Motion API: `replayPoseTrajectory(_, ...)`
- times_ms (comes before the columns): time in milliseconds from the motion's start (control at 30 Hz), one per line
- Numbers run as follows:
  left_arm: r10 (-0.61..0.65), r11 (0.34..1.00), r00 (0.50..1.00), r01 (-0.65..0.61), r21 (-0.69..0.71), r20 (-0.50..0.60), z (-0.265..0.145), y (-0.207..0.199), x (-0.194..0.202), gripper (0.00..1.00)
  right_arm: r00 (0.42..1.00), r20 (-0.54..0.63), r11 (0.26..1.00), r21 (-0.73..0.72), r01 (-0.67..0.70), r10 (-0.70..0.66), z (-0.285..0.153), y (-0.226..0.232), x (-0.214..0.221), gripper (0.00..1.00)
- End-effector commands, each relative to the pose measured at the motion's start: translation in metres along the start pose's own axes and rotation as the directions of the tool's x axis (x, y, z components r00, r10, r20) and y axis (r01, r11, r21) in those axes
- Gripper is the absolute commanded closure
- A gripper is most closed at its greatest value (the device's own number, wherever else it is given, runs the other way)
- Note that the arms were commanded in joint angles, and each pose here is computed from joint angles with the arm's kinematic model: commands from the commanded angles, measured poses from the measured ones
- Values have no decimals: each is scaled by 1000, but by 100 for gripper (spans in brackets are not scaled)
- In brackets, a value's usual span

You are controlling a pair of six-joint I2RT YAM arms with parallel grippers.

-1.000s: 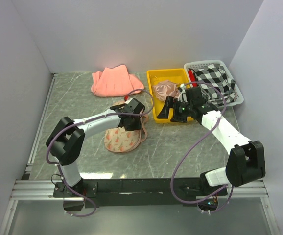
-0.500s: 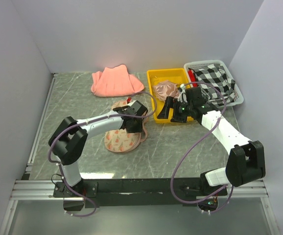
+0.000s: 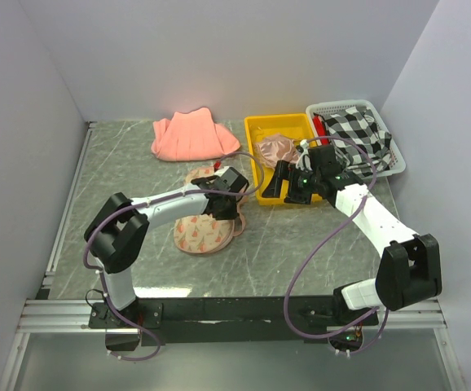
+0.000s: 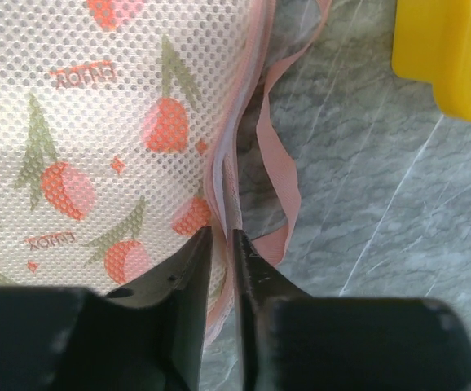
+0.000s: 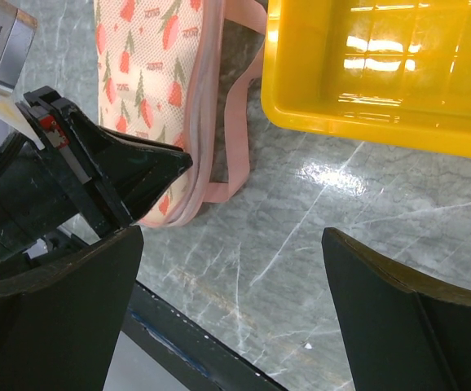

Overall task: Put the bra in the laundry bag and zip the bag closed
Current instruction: Open the laundry bag at the center of the board.

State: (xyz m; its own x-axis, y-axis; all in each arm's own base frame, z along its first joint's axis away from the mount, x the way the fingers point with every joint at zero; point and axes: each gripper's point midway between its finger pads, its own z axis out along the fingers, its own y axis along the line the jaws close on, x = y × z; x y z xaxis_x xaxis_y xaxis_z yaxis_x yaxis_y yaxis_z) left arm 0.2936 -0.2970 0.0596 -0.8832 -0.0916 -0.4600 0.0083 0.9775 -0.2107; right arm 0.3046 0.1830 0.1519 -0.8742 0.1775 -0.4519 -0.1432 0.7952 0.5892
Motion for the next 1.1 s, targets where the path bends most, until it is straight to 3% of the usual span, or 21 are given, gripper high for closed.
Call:
replayPoseTrajectory(0,7,1000,999,-7,5,37,-3,-8,-11,70,999,25,1000,-3,27,-27,-3,2,-5,1)
replayPoseTrajectory(133,13,1000,999,-13,1,40,-3,-8,-11,70,999,26,1000,-4,27,-27,-3,2,-5,1)
replayPoseTrajectory(367,30,1000,999,-29,-6,26,4,-11,-9,88,999,26,1000,0,26,-26,-2,1,-5,1)
replayPoseTrajectory(533,34,999,999,-34,-3,26,4,-12,-8,89,999,27,1000,0,30,-30,-3,2,-4,1)
replayPoseTrajectory(633,37,999,999,-36,-15,19,6,-9,-5,99,999,26,1000,2,29,-29,-3,1,-5,1)
replayPoseTrajectory(1067,19,998,987,-29,61,161,-62,-23,-49,99,1000,22,999,-34,20,-20,-1,7,-4,1)
